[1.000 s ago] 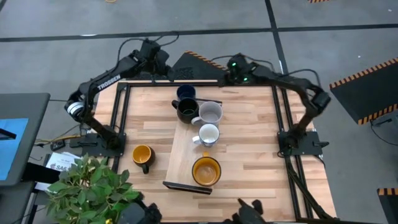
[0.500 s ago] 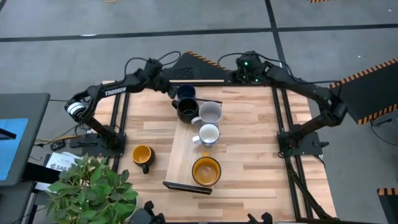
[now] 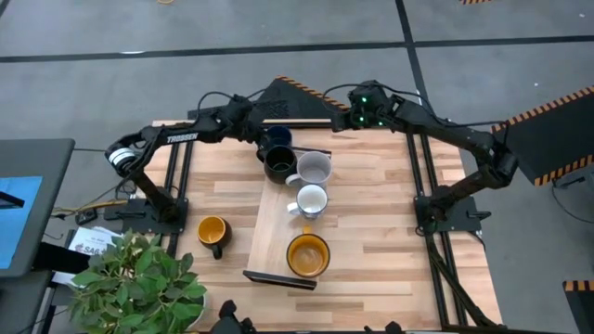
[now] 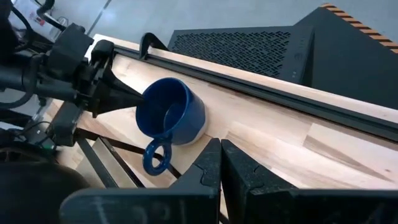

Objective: Place coffee mugs
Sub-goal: Put the blue mug on the shelf

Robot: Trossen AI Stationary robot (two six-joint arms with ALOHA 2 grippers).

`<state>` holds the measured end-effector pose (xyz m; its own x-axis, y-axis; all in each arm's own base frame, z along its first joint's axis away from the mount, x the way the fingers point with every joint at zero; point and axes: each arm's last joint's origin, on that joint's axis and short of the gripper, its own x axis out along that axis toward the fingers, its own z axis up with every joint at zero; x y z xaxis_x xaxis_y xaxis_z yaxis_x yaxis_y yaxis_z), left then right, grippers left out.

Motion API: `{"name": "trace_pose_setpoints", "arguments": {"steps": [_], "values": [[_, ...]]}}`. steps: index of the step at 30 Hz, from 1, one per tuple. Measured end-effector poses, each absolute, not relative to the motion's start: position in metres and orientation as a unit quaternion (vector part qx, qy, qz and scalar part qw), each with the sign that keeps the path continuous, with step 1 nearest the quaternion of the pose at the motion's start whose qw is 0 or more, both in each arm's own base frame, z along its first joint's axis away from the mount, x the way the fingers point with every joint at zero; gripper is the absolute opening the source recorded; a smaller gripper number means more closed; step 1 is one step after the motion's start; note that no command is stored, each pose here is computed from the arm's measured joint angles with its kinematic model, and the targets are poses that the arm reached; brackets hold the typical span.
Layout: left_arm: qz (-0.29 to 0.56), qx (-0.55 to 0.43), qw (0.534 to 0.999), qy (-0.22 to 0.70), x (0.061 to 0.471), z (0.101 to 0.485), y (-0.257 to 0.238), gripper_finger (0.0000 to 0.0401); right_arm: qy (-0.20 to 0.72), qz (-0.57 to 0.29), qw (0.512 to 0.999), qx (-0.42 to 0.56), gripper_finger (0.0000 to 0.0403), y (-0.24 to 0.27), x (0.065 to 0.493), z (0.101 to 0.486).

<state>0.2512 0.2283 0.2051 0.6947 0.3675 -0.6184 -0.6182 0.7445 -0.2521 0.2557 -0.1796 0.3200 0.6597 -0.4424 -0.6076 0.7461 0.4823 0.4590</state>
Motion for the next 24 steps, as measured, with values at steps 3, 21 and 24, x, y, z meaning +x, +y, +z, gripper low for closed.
{"name": "trace_pose_setpoints", "arguments": {"steps": [3,21,24], "values": [[0.277,-0.227,0.887,0.292,0.25,0.203,0.227,0.0,0.21,-0.355,0.836,0.362,0.0024,-0.18,0.256,0.32],[0.312,-0.201,0.851,0.37,0.227,0.215,0.213,0.0,0.221,-0.346,0.847,0.338,0.0024,-0.179,0.256,0.32],[0.321,-0.192,0.847,0.377,0.222,0.219,0.212,0.0,0.221,-0.346,0.847,0.337,0.0024,-0.179,0.256,0.32]]}}
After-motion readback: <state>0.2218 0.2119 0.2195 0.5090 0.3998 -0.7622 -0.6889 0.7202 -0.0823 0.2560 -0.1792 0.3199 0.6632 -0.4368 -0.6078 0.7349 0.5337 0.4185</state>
